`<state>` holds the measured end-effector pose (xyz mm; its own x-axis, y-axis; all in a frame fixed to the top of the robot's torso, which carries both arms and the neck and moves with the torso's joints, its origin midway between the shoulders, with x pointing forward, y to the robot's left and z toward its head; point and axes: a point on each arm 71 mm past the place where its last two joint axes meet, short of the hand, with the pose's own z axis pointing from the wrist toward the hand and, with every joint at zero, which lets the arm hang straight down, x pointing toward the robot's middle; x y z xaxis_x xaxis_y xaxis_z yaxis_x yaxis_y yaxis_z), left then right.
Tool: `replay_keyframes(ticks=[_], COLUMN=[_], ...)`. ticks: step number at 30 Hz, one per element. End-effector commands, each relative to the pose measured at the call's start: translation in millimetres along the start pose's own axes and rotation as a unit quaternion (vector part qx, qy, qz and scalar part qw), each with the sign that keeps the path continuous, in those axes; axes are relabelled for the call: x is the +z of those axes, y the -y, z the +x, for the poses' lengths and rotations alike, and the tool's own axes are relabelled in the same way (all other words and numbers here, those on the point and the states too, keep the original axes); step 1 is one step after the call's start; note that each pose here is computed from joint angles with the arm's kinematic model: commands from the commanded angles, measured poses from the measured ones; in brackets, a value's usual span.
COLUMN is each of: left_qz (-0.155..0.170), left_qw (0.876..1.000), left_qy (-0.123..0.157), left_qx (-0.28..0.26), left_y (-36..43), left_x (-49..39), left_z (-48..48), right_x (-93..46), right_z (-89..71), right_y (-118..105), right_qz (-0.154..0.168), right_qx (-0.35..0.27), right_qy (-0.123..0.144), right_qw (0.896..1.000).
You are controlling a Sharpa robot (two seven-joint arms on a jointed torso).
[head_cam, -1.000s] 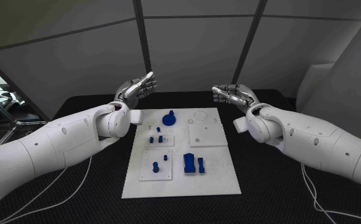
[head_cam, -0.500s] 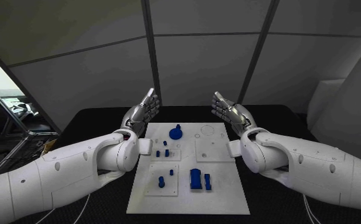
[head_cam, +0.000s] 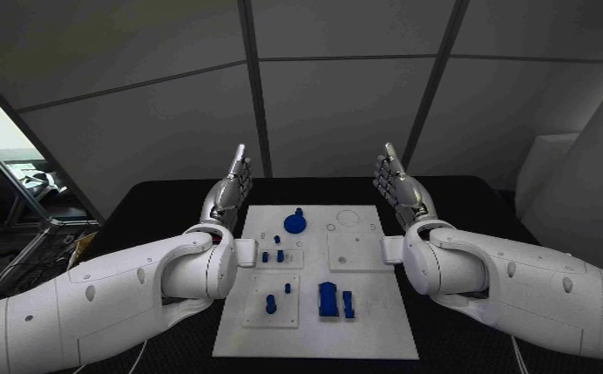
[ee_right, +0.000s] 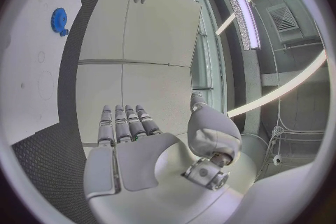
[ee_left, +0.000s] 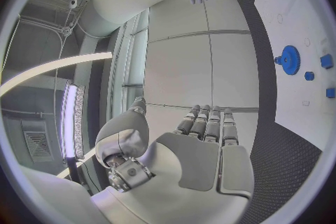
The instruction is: Assemble the parts on the task board
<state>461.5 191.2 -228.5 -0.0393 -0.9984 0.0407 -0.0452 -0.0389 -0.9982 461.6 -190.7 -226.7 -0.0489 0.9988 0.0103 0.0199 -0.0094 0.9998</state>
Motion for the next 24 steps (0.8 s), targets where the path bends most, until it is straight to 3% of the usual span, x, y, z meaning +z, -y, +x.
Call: replay_keyframes(ticks=[1,24], left_qz=[0.022,0.022], left_qw=[1.0,1.0], left_qy=[0.011,0.011], left_qx=[0.015,0.015], left_y=[4.3,4.3], left_x=[0.0,0.0], left_z=[-1.1,-1.1], right_x=[0.0,0.0], right_z=[-1.7,-1.7], right_y=[-2.5,-2.5], right_qz=[-0.01,-0.01], right_qx=[0.0,0.0], right_qy=[0.016,0.016], right_qw=[1.0,1.0])
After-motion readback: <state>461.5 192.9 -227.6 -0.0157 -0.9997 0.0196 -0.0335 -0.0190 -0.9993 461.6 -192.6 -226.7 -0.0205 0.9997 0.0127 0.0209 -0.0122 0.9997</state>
